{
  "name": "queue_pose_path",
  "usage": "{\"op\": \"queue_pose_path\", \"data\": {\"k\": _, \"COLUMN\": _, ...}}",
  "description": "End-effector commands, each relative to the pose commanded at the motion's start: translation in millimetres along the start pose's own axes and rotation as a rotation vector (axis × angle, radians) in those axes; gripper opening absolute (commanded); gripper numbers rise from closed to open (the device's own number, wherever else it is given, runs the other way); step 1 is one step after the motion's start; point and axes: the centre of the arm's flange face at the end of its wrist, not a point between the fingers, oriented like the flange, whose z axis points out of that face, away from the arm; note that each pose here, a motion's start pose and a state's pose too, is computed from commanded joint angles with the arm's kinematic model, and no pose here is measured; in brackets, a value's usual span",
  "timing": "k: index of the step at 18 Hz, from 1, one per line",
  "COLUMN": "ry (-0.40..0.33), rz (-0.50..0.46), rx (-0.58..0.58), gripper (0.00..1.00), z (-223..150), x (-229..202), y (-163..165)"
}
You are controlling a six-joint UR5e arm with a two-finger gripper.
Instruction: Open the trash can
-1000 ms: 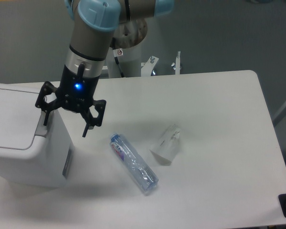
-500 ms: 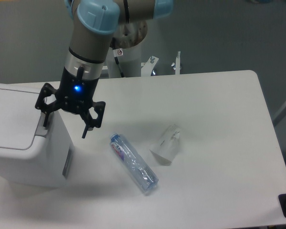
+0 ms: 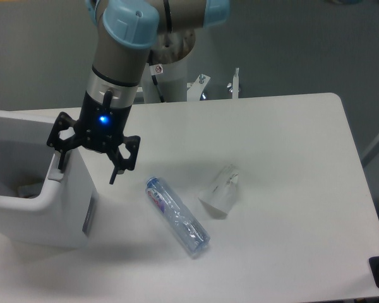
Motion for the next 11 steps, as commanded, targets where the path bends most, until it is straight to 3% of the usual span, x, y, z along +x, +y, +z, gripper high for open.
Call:
{"op": "queue_pose_path", "data": {"k": 4, "ry": -0.032, "rz": 0.004, "rx": 0.031, "gripper": 1.00, "z": -14.4, "x": -15.6, "y": -8.1}}
{"op": "queue_pose_path", "data": {"k": 8, "ry": -0.142, "rz": -0.025, "rx": 0.050, "gripper": 1.00, "z": -37.4, "x": -93.9, "y": -11.7}}
{"op": "queue_pose_path", "data": {"k": 11, "ry": -0.248, "rz": -0.007, "rx": -0.013, "gripper": 1.00, "z": -41.9, "x": -163.3, "y": 11.8}}
